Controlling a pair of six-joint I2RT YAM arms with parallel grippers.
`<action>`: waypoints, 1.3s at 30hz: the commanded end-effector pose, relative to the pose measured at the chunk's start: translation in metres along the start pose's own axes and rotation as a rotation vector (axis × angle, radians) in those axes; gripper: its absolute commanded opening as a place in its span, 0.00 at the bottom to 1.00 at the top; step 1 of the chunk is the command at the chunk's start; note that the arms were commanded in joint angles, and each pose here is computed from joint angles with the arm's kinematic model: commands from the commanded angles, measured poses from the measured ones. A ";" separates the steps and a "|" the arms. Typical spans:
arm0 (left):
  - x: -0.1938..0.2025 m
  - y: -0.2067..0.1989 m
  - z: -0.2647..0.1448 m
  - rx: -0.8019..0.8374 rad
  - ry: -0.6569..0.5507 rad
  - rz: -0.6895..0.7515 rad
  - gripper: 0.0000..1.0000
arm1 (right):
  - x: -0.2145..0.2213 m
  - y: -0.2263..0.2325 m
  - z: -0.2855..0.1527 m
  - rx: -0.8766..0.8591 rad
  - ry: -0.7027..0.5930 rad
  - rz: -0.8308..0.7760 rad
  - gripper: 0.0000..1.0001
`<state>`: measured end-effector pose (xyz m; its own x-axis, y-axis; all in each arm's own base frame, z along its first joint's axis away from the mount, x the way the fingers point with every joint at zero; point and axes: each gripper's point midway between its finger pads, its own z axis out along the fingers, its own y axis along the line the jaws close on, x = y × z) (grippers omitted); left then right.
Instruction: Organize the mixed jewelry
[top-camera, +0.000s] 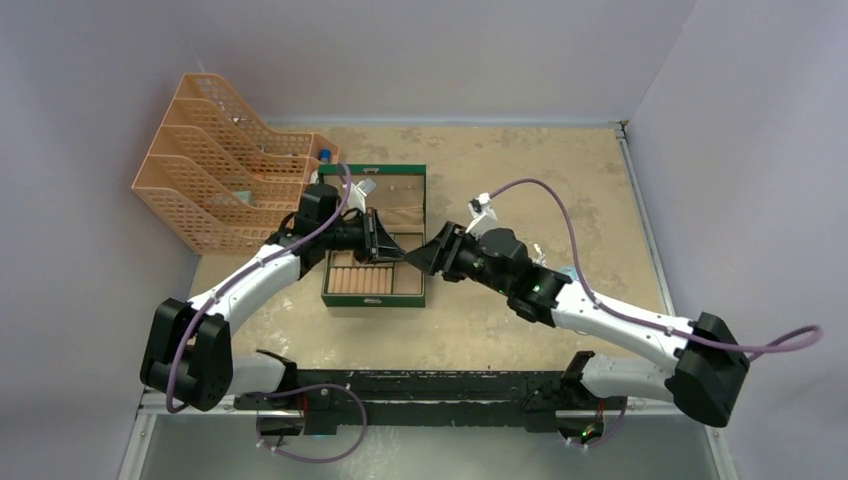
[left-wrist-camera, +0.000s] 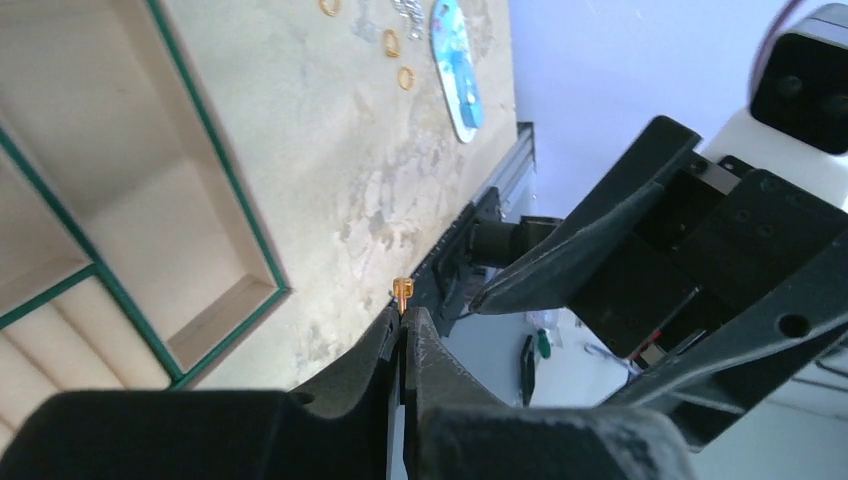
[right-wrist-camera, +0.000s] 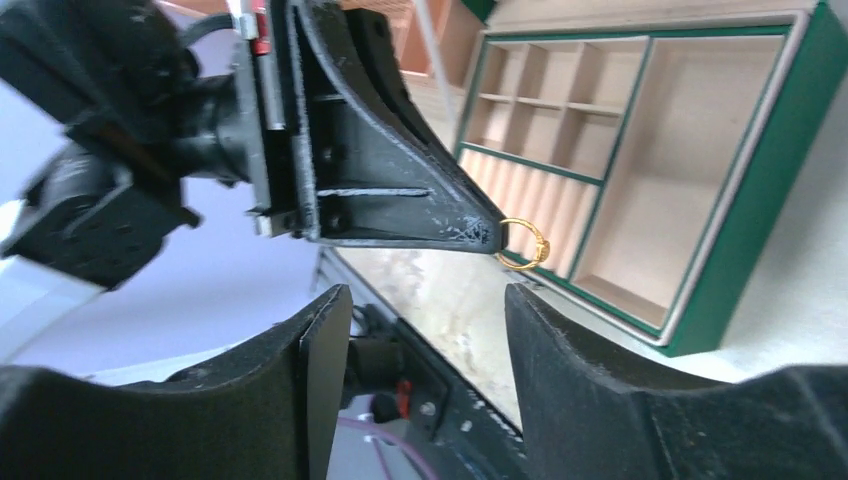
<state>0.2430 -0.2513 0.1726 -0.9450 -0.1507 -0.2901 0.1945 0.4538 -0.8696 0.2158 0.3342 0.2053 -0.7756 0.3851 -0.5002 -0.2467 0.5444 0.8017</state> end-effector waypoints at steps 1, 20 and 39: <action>-0.006 -0.047 -0.011 0.154 0.037 0.082 0.00 | -0.017 0.029 -0.020 -0.173 -0.081 0.113 0.63; 0.007 -0.131 -0.054 0.458 0.157 0.184 0.00 | -0.036 0.073 -0.078 -0.557 -0.176 0.278 0.57; 0.010 -0.127 -0.052 0.457 0.154 0.151 0.00 | -0.035 0.085 -0.074 -0.612 -0.150 0.273 0.39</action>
<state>0.2026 -0.2659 0.2902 -0.9384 0.0263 -0.3444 0.3454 0.0578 -0.9367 0.1849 0.3154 0.2718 -0.7938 0.5534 -0.2523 -0.2873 0.0244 0.9575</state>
